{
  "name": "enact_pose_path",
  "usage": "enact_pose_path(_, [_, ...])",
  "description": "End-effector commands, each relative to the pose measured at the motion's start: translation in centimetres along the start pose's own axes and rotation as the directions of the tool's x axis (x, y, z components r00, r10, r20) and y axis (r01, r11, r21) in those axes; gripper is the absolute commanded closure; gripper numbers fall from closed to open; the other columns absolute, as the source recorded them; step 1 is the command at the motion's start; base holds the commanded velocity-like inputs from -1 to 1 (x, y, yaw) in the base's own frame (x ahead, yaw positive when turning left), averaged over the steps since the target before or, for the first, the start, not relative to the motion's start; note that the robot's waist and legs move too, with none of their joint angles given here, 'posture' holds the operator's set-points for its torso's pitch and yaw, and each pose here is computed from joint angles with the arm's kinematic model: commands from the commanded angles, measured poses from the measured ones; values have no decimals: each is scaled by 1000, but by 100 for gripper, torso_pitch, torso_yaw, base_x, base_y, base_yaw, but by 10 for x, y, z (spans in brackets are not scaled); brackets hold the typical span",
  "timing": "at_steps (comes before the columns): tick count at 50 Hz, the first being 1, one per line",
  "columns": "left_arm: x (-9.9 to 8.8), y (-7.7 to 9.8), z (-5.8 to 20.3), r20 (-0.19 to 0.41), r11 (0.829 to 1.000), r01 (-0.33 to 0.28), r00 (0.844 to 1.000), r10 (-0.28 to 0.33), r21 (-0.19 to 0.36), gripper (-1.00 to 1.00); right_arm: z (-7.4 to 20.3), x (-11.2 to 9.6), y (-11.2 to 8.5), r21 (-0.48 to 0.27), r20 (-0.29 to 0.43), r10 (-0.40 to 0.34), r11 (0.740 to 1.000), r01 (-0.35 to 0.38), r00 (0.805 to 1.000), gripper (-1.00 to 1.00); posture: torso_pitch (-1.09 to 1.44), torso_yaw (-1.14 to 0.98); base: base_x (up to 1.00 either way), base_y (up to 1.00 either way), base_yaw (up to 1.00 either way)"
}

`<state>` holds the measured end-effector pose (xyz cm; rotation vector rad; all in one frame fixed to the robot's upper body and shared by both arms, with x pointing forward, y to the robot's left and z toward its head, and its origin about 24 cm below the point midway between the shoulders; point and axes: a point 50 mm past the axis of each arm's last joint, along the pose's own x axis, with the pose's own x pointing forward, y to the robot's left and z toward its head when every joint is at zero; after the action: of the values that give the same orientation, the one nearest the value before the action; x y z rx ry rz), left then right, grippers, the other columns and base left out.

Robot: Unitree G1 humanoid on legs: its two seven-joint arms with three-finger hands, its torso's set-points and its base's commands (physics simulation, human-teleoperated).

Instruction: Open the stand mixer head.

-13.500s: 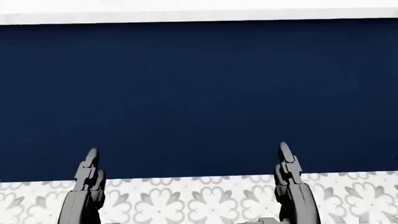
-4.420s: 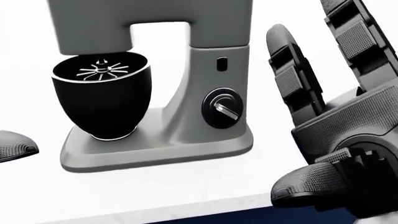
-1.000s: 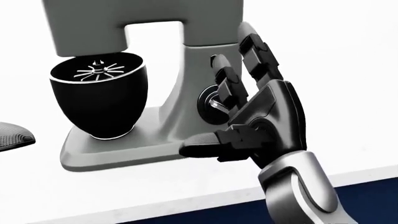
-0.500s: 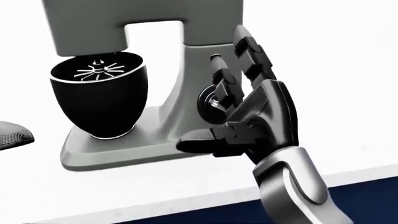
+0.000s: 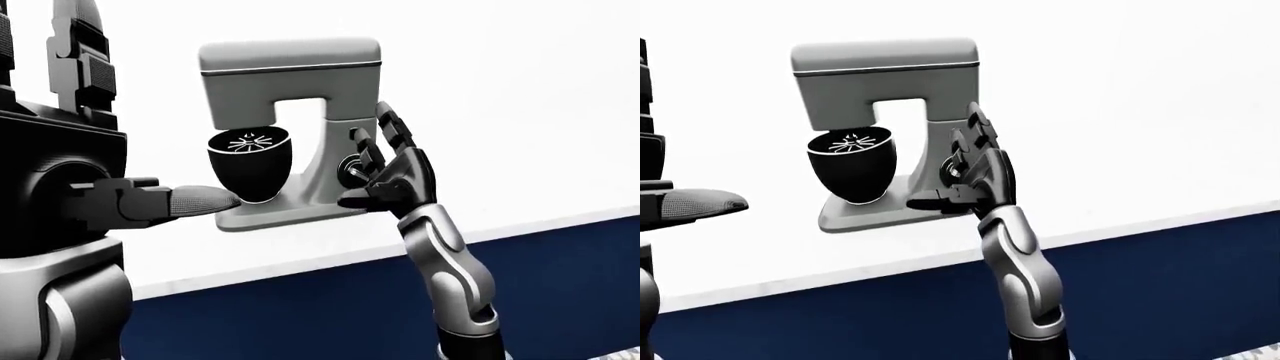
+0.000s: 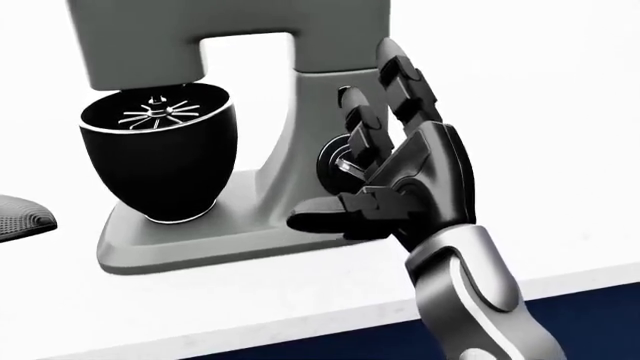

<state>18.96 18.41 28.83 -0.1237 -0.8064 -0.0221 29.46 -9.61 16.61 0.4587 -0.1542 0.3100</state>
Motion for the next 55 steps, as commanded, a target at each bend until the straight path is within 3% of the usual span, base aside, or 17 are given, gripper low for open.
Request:
enact_pose_path(1, [2, -1, 6, 39, 1000, 6, 999, -6, 4, -100, 15, 3, 8, -8, 78, 39, 999, -39, 996, -100, -43, 0, 0, 0, 0])
enact_pose_path(55, [3, 1, 6, 38, 1000, 1, 999, -1, 3, -100, 4, 28, 2, -24, 76, 42, 999, -40, 996, -100, -43, 0, 0, 0, 0])
